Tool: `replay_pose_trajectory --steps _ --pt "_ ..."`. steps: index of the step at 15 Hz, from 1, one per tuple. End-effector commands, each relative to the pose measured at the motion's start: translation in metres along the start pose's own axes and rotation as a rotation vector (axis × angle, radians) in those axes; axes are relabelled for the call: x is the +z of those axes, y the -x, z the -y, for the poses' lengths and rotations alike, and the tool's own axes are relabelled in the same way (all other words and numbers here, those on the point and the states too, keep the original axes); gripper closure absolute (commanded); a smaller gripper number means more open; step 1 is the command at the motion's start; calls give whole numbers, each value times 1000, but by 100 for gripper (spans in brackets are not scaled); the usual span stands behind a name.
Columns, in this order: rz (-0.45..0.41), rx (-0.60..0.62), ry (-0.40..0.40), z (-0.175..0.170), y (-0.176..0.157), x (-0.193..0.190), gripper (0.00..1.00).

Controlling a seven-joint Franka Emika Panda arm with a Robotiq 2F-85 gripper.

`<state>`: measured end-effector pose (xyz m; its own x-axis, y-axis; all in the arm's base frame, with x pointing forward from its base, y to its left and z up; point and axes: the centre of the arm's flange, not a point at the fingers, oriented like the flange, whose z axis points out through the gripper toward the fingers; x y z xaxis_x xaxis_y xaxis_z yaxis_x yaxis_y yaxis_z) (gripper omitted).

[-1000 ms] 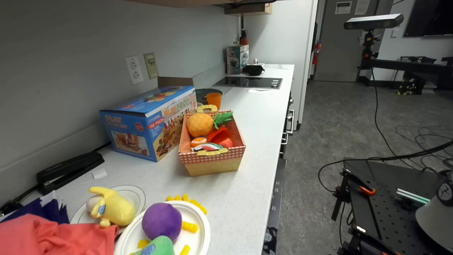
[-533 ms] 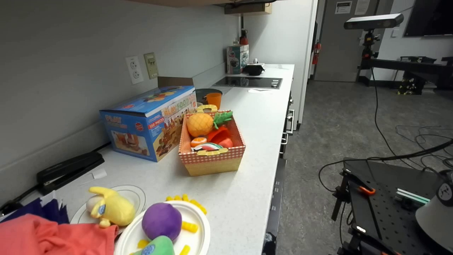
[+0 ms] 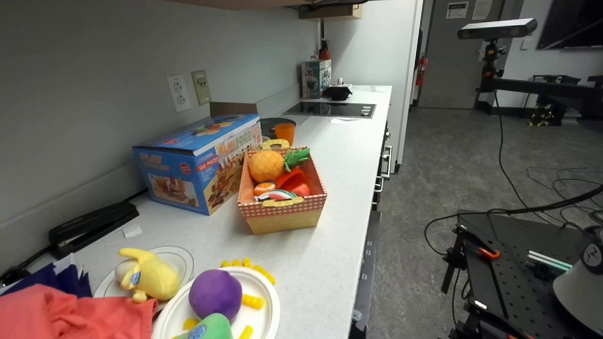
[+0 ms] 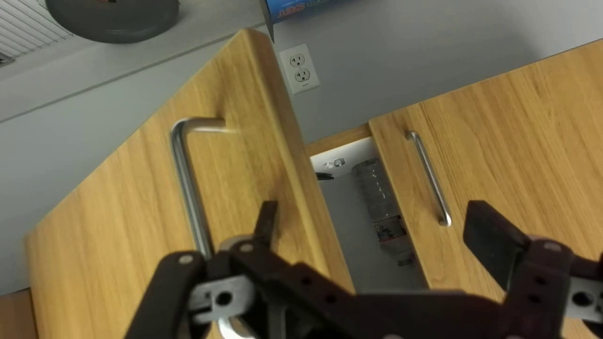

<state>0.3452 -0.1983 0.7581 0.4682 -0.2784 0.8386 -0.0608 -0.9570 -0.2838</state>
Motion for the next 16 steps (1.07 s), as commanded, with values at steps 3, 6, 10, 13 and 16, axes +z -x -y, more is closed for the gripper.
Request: replay_pose_trajectory --steps 3,6,10,13,16 --pt "-64 -67 -69 10 10 13 0" --pt "-84 -42 -92 15 12 32 0" --pt "-92 -5 -119 25 14 60 0" --pt "-89 19 -137 32 14 84 0" --pt "-96 32 -145 40 10 106 0"
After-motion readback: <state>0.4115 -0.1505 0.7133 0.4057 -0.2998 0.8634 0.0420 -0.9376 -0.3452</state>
